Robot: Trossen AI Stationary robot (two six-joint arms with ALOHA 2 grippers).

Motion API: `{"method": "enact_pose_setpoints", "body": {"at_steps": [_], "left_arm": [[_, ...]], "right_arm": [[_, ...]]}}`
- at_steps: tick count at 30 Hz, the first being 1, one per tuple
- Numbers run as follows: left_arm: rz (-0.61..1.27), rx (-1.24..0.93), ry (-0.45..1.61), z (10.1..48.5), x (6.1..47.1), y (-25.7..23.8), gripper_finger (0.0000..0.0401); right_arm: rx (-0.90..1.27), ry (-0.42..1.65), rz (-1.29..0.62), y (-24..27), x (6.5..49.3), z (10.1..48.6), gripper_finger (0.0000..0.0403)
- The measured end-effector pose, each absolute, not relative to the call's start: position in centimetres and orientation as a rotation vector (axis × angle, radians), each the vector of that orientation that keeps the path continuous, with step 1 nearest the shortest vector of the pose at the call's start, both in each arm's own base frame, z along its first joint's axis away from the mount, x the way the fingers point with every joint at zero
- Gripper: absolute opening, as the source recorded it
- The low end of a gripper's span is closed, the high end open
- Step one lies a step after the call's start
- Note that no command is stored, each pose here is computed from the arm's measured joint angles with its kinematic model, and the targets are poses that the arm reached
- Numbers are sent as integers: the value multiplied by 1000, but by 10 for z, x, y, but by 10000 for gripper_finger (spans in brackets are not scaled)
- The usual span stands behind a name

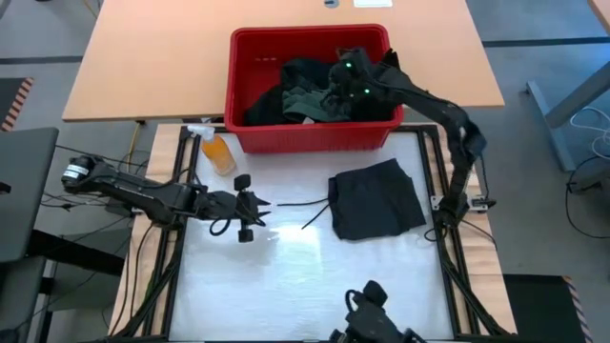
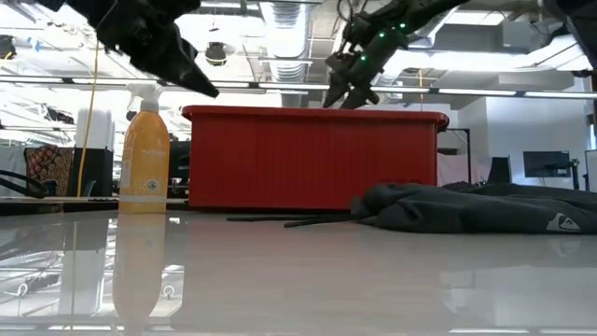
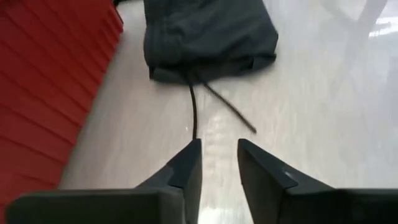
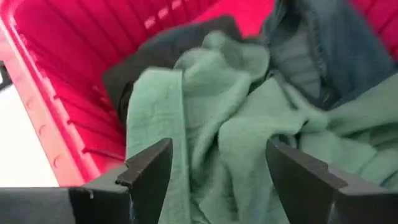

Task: Fold laundry
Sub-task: Fold the dark green shirt

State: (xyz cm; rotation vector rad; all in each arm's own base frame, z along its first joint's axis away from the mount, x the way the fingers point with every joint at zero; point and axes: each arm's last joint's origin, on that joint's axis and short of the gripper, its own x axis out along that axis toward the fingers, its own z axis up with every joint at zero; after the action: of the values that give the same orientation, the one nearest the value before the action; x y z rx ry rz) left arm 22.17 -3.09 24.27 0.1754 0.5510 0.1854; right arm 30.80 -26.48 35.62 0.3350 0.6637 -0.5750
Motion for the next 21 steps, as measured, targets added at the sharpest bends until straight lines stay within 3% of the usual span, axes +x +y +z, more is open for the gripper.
{"method": "enact_pose_setpoints", "body": {"at_steps": [5, 9, 12, 16, 21], "left_arm": [[189, 168, 582, 238, 220, -31, 119], [191, 162, 583, 238, 220, -31, 122], [181, 160, 586, 238, 220, -31, 122], [183, 155, 587, 238, 220, -31, 122], [190, 135, 592, 237, 219, -31, 122]], "right_arm": [[367, 775, -588, -265, 318, 348, 269], [330, 853, -684, -261, 318, 348, 232], [325, 894, -680, -259, 318, 345, 172], [308, 851, -618, -256, 320, 351, 35], [236, 624, -591, -250, 319, 392, 21]]}}
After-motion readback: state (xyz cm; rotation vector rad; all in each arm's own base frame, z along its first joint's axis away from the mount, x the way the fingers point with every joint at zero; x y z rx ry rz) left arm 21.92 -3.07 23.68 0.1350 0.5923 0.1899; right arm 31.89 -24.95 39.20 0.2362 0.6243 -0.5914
